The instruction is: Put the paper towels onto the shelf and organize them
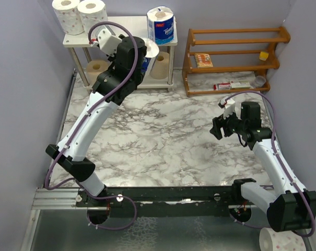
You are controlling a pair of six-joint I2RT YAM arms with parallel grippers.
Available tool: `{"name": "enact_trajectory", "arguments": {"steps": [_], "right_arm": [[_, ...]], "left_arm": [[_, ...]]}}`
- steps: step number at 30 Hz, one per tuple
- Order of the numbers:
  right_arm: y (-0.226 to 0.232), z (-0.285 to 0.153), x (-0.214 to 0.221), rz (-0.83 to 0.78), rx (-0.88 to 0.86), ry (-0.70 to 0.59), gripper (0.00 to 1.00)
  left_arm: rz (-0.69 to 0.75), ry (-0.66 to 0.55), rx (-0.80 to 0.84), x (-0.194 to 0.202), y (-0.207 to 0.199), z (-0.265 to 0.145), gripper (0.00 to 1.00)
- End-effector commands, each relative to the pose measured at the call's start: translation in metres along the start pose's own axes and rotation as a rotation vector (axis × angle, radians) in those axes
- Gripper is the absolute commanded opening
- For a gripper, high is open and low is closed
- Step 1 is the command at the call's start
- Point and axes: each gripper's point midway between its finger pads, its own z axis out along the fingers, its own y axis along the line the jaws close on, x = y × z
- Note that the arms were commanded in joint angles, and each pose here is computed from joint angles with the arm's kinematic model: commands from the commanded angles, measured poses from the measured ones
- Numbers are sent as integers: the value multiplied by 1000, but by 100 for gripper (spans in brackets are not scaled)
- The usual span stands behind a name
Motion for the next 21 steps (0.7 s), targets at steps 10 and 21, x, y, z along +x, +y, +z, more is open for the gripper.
{"name": "enact_trajectory", "arguments": {"steps": [10, 21], "right_arm": [[-6, -5, -11, -30, 28, -34, 67], [-3, -6, -11, -36, 11, -40, 69]], "left_arm": [[-233, -424, -20, -104, -17, -8, 0], [206, -203, -56, -4, 89, -9, 39]]}}
